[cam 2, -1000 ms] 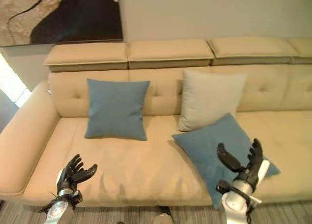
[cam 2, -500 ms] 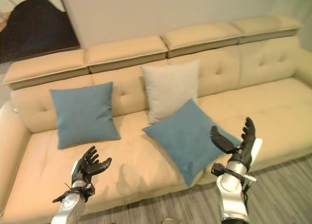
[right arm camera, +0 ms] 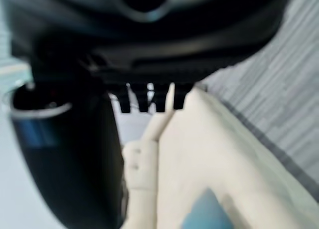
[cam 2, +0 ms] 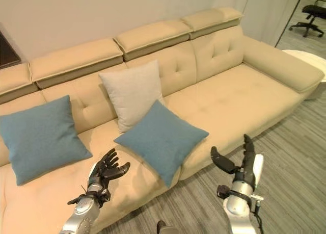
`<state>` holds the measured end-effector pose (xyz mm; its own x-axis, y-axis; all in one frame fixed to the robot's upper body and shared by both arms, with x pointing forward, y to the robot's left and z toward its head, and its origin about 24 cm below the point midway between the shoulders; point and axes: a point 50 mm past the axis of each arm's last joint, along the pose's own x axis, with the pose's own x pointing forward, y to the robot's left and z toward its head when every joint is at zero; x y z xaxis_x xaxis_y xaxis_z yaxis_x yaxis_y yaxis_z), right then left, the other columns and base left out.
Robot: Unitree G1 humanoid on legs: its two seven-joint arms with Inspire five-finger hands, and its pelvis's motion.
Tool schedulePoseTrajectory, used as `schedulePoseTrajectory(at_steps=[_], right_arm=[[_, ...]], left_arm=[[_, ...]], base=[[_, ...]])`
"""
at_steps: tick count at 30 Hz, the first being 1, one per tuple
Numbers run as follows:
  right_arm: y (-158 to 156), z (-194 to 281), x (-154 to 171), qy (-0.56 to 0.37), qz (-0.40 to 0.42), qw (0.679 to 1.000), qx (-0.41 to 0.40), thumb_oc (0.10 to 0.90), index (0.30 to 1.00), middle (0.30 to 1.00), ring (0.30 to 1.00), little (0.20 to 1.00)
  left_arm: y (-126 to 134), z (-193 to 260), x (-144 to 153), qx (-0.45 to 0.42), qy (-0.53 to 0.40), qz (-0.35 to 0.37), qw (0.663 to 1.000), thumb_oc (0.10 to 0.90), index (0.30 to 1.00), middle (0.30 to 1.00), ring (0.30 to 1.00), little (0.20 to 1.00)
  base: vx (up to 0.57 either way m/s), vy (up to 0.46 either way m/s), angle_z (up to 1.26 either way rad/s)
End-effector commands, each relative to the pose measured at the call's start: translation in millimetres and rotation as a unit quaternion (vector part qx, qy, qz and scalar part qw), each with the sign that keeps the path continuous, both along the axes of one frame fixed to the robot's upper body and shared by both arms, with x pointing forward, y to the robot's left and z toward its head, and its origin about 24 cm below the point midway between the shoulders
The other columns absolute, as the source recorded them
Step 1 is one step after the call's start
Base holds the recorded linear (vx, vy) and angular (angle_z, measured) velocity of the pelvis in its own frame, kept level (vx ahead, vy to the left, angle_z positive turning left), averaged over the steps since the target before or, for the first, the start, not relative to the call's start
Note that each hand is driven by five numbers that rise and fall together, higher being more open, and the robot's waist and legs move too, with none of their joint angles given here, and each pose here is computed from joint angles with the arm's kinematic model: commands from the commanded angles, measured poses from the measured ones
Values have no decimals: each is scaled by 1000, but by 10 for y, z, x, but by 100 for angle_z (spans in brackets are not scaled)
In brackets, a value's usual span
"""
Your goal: Pick up all the scattered cushions and arrange them neatly on the sofa.
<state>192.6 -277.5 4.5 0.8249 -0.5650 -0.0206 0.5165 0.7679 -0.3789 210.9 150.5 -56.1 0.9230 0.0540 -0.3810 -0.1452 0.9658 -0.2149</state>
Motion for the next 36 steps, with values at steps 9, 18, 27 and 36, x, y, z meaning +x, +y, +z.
schedulePoseTrajectory(at_steps=[9,18,27,36], right_arm=[[171,398,336,-109,59,992,-1,800,900,900,900,900],[213,353,306,-82,88,993,-8,800,900,900,900,900],[191,344,286,-72,95,993,-8,800,900,900,900,900],[208,464,400,-86,93,991,-29,800,900,900,900,900]], left_arm=[[136,415,314,37,-102,-13,994,800,900,900,900,900],[177,435,320,32,-107,-4,994,800,900,900,900,900],[173,409,300,-57,-94,41,993,800,900,900,900,900],[203,327,175,-84,-69,70,992,800,900,900,900,900]], base=[[-67,-97,-26],[-4,-319,-20],[13,-357,-35],[125,-158,24]])
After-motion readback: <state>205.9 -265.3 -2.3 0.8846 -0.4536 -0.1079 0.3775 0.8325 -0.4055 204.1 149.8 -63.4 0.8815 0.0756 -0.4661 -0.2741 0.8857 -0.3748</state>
